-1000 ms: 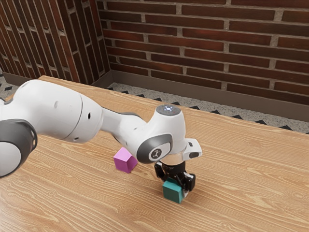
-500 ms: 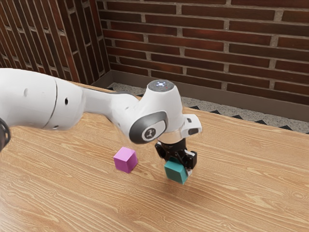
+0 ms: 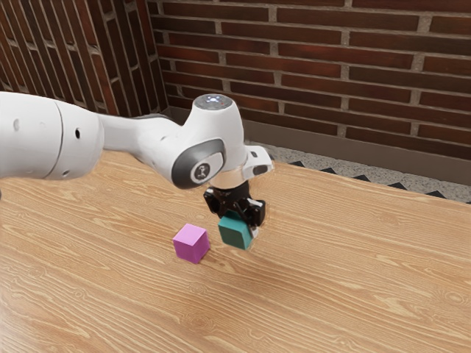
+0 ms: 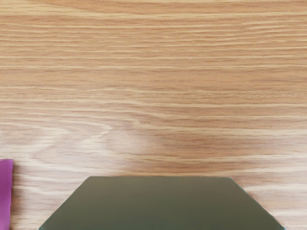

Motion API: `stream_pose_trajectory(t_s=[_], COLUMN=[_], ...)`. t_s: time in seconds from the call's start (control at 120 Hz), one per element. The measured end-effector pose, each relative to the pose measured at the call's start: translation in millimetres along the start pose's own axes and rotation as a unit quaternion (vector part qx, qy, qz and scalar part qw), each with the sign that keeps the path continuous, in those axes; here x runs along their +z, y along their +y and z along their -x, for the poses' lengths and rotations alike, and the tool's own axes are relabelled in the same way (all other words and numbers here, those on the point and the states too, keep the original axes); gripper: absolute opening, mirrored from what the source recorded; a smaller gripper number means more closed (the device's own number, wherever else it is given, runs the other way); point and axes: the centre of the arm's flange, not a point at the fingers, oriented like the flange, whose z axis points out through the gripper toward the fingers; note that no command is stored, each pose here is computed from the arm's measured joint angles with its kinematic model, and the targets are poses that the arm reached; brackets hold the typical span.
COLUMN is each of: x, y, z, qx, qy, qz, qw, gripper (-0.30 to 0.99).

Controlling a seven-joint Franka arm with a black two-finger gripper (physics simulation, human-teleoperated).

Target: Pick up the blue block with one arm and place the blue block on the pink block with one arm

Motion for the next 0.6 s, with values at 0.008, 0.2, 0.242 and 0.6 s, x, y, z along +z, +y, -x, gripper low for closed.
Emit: stream_pose_trajectory(t_s=[0.008,0.2,0.242,0.6], x=[0.1,-0.6,-1.7,2.5], y=[-2.5,-42.1,-50.5,-90.6], z=[-0.6,-8.7,-10.2,17.9], qx=[-0.001,-0.007,-0.008,0.011], qy=[0.000,-0.011,-0.012,-0.047], qz=[-0.001,-0.010,-0.010,-0.005], qw=[1.000,1.000,1.000,0.999], gripper=[0.35,0.35,0.35,0.34])
